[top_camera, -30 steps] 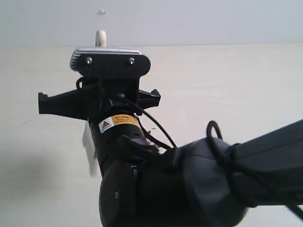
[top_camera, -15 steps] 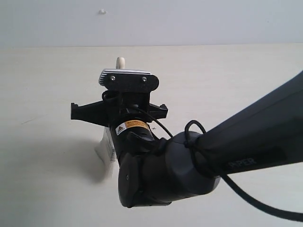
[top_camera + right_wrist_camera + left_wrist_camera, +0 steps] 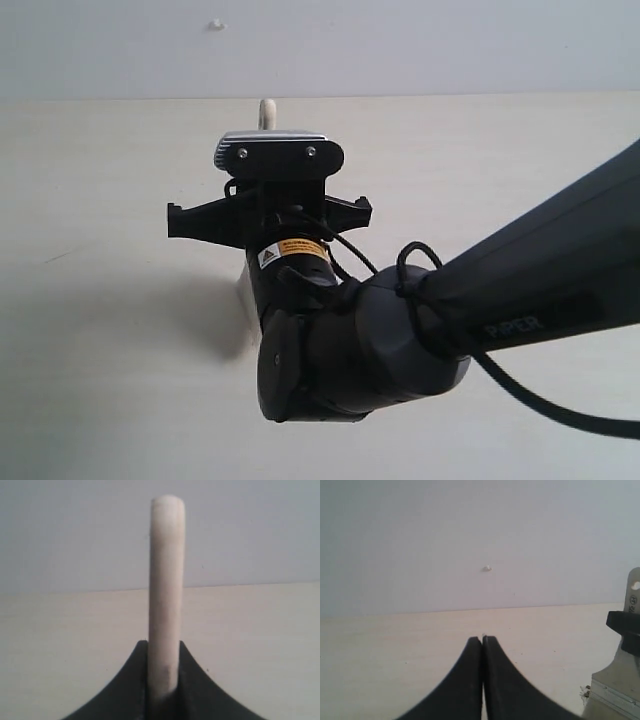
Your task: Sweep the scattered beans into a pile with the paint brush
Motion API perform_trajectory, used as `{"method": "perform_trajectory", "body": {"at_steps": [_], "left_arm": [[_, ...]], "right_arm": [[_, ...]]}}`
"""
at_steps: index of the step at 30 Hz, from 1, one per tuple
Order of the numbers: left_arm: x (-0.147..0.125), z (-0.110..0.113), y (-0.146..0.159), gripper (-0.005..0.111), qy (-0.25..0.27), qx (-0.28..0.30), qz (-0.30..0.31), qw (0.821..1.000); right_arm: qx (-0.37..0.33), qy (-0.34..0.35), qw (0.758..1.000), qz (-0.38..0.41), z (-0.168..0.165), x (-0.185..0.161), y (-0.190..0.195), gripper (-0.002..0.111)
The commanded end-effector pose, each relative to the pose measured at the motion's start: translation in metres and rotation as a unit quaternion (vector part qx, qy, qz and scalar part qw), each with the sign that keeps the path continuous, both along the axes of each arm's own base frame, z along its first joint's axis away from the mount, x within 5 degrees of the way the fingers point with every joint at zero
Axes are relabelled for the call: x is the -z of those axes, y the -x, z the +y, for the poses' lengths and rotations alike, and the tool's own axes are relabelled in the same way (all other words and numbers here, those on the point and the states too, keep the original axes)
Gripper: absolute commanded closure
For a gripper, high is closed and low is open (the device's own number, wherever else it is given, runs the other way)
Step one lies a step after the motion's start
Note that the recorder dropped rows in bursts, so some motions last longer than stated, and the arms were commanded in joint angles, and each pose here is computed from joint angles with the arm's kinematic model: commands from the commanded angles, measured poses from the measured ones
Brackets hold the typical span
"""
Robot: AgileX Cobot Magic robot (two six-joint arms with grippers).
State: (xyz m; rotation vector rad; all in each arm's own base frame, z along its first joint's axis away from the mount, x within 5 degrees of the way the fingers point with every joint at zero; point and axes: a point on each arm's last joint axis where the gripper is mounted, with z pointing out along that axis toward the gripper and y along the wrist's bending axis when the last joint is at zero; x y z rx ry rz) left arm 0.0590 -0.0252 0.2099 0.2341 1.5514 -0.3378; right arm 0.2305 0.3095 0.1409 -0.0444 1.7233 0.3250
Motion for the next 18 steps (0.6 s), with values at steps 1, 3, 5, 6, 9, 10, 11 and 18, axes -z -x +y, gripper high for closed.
{"method": "perform_trajectory", "body": {"at_steps": [1, 3, 5, 6, 9, 10, 11, 18], "left_arm": [[0.001, 0.000, 0.000, 0.107, 0.002, 0.002, 0.000, 1.000], [0.001, 0.000, 0.000, 0.107, 0.002, 0.002, 0.000, 1.000], [0.001, 0.000, 0.000, 0.107, 0.002, 0.002, 0.000, 1.000], [0.001, 0.000, 0.000, 0.107, 0.002, 0.002, 0.000, 1.000], [0.001, 0.000, 0.000, 0.107, 0.002, 0.002, 0.000, 1.000], [0.001, 0.000, 0.000, 0.107, 0.002, 0.002, 0.000, 1.000], [0.001, 0.000, 0.000, 0.107, 0.002, 0.002, 0.000, 1.000], [0.001, 0.000, 0.000, 0.107, 0.002, 0.002, 0.000, 1.000]], "right_arm": [[0.006, -0.001, 1.000, -0.025, -0.003, -0.011, -0.002, 0.108], [-0.036, -0.003, 0.999, -0.024, 0.004, -0.018, 0.001, 0.108], [-0.061, -0.025, 0.998, -0.012, 0.008, -0.021, 0.003, 0.108], [-0.064, -0.036, 0.997, -0.005, 0.009, -0.021, 0.004, 0.108], [-0.073, -0.053, 0.995, 0.035, 0.012, -0.011, 0.005, 0.108], [-0.077, -0.052, 0.995, 0.041, 0.012, -0.010, 0.006, 0.108], [-0.080, -0.048, 0.994, 0.052, 0.013, -0.007, 0.006, 0.108], [-0.079, -0.040, 0.993, 0.074, 0.013, -0.003, 0.007, 0.108]]}}
